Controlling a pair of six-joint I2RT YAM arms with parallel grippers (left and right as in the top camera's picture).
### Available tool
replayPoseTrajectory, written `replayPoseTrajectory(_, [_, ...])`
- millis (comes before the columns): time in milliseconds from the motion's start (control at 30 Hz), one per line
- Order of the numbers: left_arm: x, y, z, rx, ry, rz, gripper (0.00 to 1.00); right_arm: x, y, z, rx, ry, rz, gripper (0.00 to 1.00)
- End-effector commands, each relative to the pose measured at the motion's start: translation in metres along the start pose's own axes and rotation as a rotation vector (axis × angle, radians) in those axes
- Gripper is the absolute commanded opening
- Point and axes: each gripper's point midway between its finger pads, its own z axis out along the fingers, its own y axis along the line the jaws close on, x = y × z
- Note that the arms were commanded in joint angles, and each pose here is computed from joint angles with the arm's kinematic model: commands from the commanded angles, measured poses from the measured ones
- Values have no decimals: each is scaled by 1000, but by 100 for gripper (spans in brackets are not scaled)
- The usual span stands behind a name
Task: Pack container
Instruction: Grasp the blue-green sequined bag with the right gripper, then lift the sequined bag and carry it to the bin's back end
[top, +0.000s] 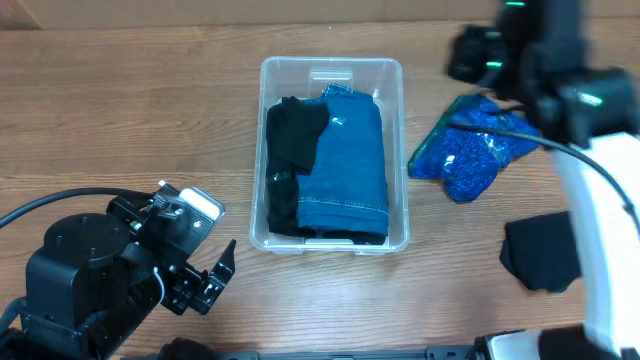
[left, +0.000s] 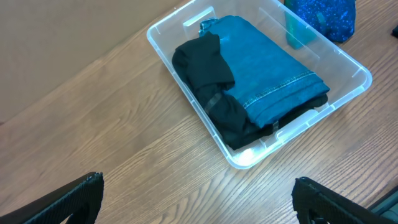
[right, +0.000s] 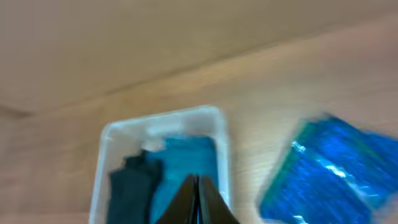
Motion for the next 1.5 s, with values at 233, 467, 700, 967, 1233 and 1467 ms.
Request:
replayPoseTrajectory(233, [0,2,1,-11,2,-18,100,61,-211,10,311,213,373,68])
replayPoseTrajectory(467, [0,2,1,-11,2,-19,100,147,-240,74,159,306,488,100])
replayPoseTrajectory(700, [0,2,0,-11,2,-19,100,185,-255,108,74,270,543,100])
replayPoseTrajectory(967, [0,2,0,-11,2,-18,100,195,-252,163,-54,287,632,100])
replayPoseTrajectory(1233, [0,2,0,-11,2,-18,100,201,-224,218,-52,268,613,10])
replayPoseTrajectory(1467, [0,2,0,-11,2,-18,100,85,-194,173,-243,134,551,4])
